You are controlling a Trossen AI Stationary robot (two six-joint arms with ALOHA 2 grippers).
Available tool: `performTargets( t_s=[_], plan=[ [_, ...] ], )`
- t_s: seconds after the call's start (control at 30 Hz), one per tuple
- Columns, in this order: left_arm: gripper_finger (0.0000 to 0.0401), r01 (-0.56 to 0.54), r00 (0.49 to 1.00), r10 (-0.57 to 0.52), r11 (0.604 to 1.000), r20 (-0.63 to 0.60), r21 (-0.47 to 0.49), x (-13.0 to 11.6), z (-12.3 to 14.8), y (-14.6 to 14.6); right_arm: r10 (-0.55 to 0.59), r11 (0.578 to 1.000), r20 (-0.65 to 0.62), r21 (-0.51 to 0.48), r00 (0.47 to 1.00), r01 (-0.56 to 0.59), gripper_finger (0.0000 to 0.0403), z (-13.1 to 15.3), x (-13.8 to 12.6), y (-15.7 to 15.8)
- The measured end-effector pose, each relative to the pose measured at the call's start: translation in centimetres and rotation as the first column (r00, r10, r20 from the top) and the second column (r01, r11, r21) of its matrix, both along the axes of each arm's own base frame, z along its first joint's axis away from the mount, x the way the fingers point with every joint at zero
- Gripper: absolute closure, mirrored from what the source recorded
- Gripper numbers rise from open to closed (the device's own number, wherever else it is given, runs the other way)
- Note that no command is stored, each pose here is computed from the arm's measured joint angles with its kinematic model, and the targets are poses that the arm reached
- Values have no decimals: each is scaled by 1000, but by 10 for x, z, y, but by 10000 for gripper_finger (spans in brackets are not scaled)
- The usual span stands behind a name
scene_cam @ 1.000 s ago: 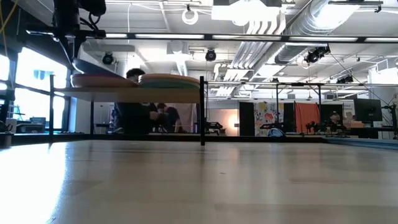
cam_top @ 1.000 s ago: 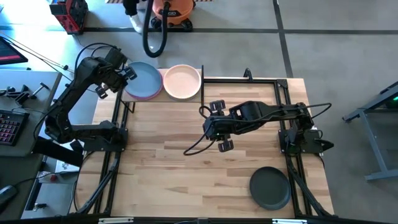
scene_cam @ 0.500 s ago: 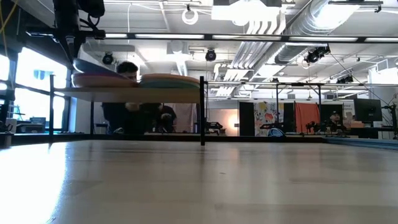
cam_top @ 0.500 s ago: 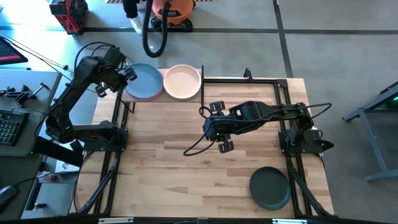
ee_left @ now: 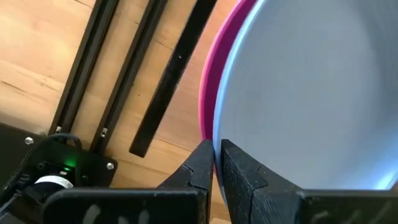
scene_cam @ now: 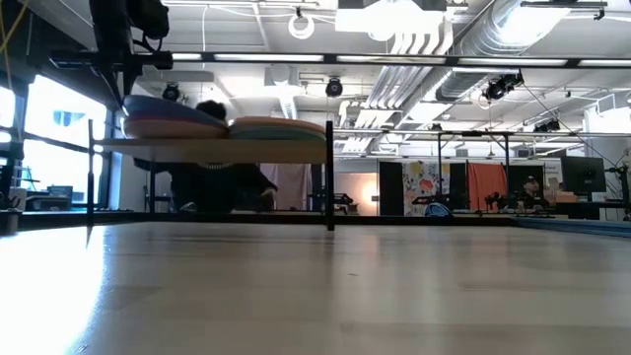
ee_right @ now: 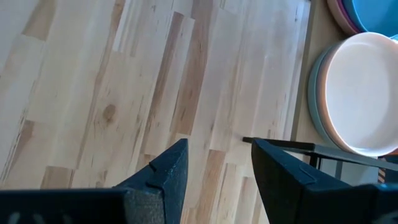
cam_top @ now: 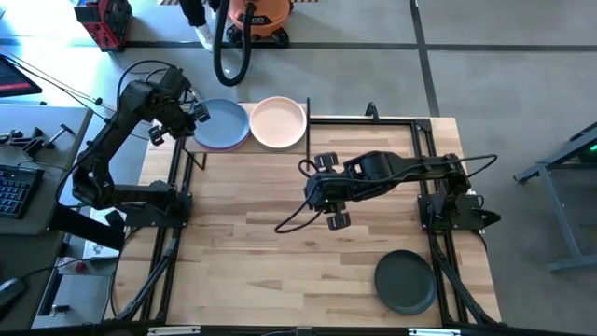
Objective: Place and stack plates onto a shelf
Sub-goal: Stack the blue plate on top of the pink plate on the shelf
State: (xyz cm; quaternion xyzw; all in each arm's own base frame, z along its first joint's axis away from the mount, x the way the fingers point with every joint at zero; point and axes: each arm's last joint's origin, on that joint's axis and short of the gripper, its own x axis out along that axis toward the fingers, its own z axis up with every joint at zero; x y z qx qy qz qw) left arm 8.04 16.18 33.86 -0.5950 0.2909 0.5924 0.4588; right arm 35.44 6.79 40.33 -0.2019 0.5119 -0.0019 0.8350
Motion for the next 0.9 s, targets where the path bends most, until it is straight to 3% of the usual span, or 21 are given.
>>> performTargets(
  t_s=[0.17, 0.37, 0.53, 0.9],
  plan=[
    [386, -6, 1000, 6, 1000, -5, 4, 0, 0, 0, 1, 1000, 0, 0, 1000, -1, 249, 0, 0, 0],
    [386, 84, 996, -83, 996, -28, 15, -1, 0, 0, 2, 1000, 0, -1, 1000, -2, 249, 0, 0, 0],
    [384, 90, 996, -89, 996, -28, 14, -1, 0, 0, 2, 1000, 0, -1, 1000, -2, 249, 0, 0, 0],
    [316, 79, 997, -79, 997, -20, 10, 0, 0, 0, 2, 1000, 0, -1, 1000, -2, 249, 0, 0, 0]
  ],
)
